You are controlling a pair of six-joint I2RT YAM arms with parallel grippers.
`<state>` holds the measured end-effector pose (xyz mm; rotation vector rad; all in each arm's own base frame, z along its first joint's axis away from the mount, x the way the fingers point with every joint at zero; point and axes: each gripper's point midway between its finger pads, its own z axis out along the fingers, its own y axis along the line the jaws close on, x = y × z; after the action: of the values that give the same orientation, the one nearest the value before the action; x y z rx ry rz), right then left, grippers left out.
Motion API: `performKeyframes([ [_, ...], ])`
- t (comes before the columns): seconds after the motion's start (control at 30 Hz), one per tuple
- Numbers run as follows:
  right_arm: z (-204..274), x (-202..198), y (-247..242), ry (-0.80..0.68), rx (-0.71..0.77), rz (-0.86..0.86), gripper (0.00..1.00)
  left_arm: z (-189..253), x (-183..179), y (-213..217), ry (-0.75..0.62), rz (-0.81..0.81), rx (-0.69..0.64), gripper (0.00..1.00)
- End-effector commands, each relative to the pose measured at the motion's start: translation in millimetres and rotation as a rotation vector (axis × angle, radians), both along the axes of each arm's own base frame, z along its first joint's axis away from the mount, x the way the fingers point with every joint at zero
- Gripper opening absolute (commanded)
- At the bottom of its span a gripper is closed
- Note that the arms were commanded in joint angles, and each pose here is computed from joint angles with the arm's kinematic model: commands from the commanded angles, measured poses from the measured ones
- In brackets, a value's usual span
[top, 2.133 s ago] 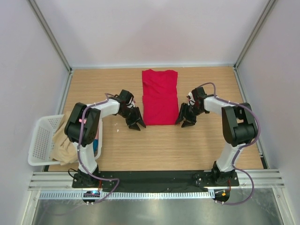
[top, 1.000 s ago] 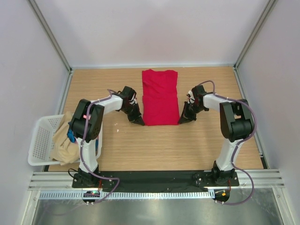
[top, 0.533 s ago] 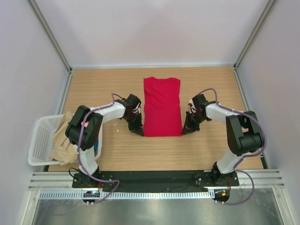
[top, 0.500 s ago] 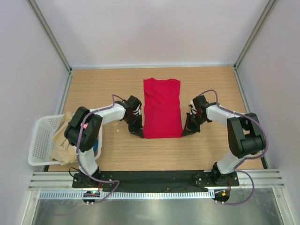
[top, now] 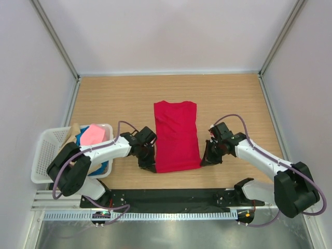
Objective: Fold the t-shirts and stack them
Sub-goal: Fold the tshirt
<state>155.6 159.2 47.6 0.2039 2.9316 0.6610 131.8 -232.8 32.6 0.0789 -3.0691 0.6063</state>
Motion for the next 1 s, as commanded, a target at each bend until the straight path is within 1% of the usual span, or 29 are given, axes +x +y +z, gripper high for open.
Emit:
performKeyframes([
  [0.0, -7.3, -14.4, -12.7, 0.018, -0.060, -0.081, 0.01, 4.4, -7.7, 4.7, -0.024, 0.044, 0.043, 0.00],
  [0.17, -9.2, -34.9, -17.5, 0.035, -0.055, -0.075, 0.01, 11.3, -17.8, 3.5, -0.045, 0.043, 0.041, 0.00],
  [0.33, -11.6, -46.2, -20.1, 0.038, -0.048, -0.080, 0.01, 13.9, -27.1, 3.4, -0.033, 0.040, 0.034, 0.00],
  [0.43, -11.1, -50.9, -19.3, 0.048, -0.046, -0.075, 0.01, 14.1, -32.7, 2.7, -0.022, 0.029, 0.039, 0.00],
  [0.53, 2.4, -47.8, -17.1, 0.014, -0.031, -0.074, 0.01, 20.8, -34.8, 1.4, -0.026, 0.025, 0.040, 0.00],
  [0.63, 23.5, -38.8, -14.6, -0.029, -0.023, -0.070, 0.01, 38.8, -25.6, -1.4, -0.074, 0.029, 0.033, 0.00],
  [0.67, 26.5, -36.8, -15.2, -0.035, -0.033, -0.057, 0.01, 52.5, -21.2, -4.0, -0.095, 0.021, 0.025, 0.00],
  [0.73, 39.9, -29.0, -15.1, -0.061, -0.047, -0.043, 0.01, 62.7, -14.7, -0.7, -0.124, 0.023, 0.054, 0.00],
  [0.77, 45.0, -25.1, -16.7, -0.078, -0.061, -0.029, 0.01, 75.9, -7.0, -6.8, -0.154, 0.021, 0.035, 0.00],
  [0.83, 62.4, -10.8, -15.3, -0.118, -0.080, -0.024, 0.01, 84.6, 3.9, -8.0, -0.180, 0.006, 0.041, 0.00],
  [0.87, 69.1, -5.4, -14.4, -0.137, -0.084, -0.012, 0.01, 96.6, 11.1, -10.4, -0.196, 0.003, 0.036, 0.00],
  [0.9, 80.0, 5.9, -10.8, -0.158, -0.087, -0.012, 0.01, 96.8, 21.0, -6.5, -0.199, 0.002, 0.055, 0.00],
  [0.97, 87.0, 17.1, -8.3, -0.173, -0.106, 0.007, 0.01, 111.7, 38.1, -9.4, -0.226, 0.010, 0.038, 0.00],
])
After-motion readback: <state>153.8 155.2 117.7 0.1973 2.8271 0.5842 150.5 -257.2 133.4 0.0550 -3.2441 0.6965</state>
